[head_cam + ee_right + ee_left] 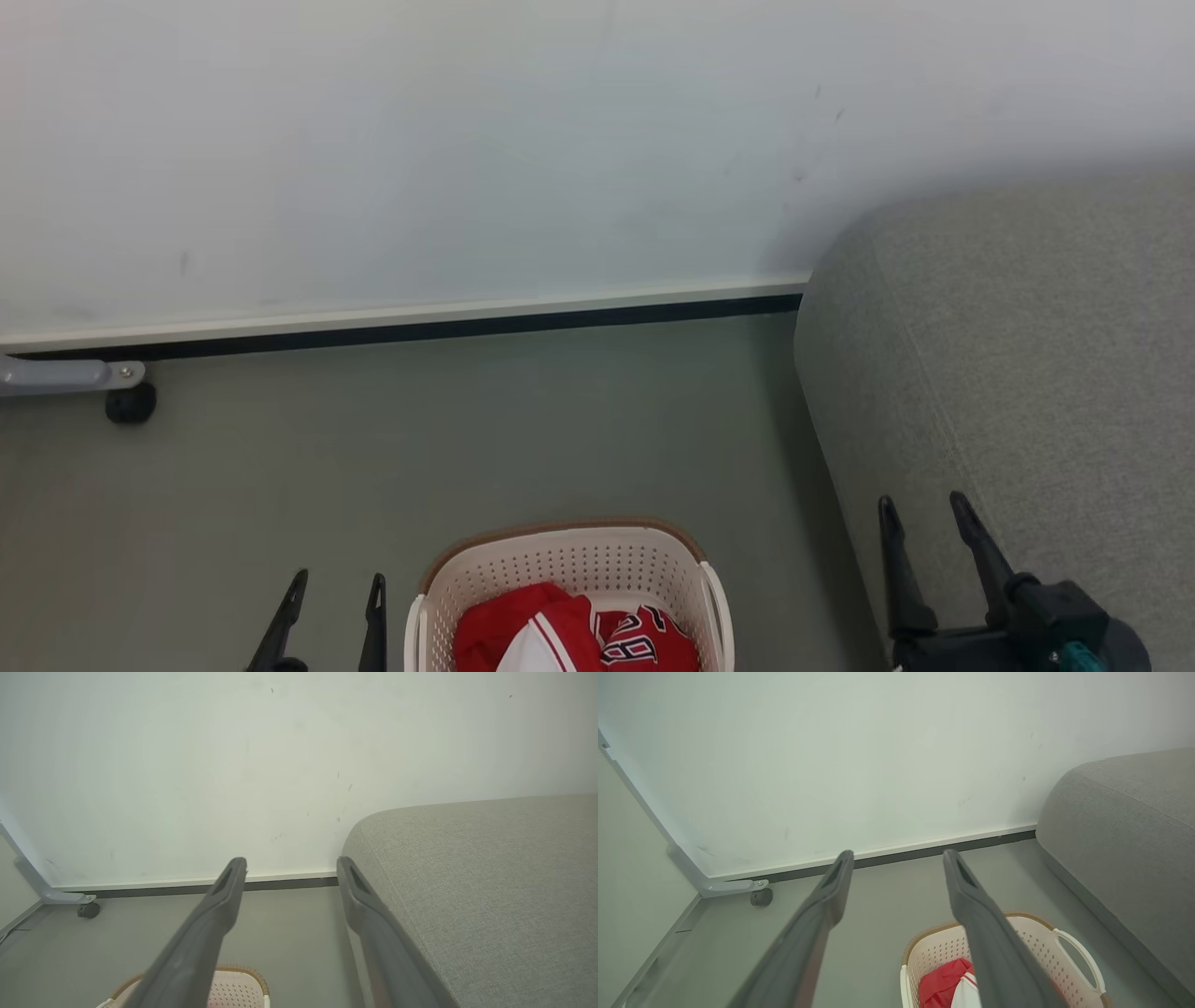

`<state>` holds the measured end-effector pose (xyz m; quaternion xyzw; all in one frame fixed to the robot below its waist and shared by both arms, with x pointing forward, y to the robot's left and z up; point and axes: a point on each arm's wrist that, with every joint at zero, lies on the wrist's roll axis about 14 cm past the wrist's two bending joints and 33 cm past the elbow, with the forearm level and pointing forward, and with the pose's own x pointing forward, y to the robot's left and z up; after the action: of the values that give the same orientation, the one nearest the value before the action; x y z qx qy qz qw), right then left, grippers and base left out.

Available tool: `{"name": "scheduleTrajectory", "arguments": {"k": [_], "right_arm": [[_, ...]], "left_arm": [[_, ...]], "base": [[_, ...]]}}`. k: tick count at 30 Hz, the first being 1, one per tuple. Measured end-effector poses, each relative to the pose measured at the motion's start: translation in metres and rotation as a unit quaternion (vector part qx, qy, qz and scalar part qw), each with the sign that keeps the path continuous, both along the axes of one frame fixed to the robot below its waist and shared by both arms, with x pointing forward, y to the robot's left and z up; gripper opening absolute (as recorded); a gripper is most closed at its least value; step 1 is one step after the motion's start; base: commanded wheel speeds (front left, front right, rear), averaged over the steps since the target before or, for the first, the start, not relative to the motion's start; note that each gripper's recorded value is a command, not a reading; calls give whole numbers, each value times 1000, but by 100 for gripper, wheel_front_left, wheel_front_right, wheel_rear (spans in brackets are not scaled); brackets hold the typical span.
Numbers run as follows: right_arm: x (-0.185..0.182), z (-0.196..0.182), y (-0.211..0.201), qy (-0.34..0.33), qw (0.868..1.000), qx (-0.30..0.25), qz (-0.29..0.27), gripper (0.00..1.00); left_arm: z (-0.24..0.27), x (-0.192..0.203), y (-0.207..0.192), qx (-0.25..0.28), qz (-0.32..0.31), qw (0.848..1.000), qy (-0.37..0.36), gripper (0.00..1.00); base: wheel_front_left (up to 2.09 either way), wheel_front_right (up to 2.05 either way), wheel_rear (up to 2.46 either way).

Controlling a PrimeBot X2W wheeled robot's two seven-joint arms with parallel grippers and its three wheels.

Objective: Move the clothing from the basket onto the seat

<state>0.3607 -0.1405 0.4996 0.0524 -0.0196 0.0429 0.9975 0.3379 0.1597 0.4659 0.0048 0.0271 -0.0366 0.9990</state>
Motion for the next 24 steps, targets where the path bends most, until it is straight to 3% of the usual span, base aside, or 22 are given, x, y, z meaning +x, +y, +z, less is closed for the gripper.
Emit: {"name": "scheduleTrajectory", "arguments": {"k": [12,24], "right_arm": [[40,5,-16,-12,1000,-6,-20,100],[76,0,-32,-20,999,-20,-40,100]], "left_arm": [[-54,25,-40,-3,-64,994,83,100],[-112,46,-94,6,-153,974,164,100]], "base": [[0,0,0],[0,0,0]]}}
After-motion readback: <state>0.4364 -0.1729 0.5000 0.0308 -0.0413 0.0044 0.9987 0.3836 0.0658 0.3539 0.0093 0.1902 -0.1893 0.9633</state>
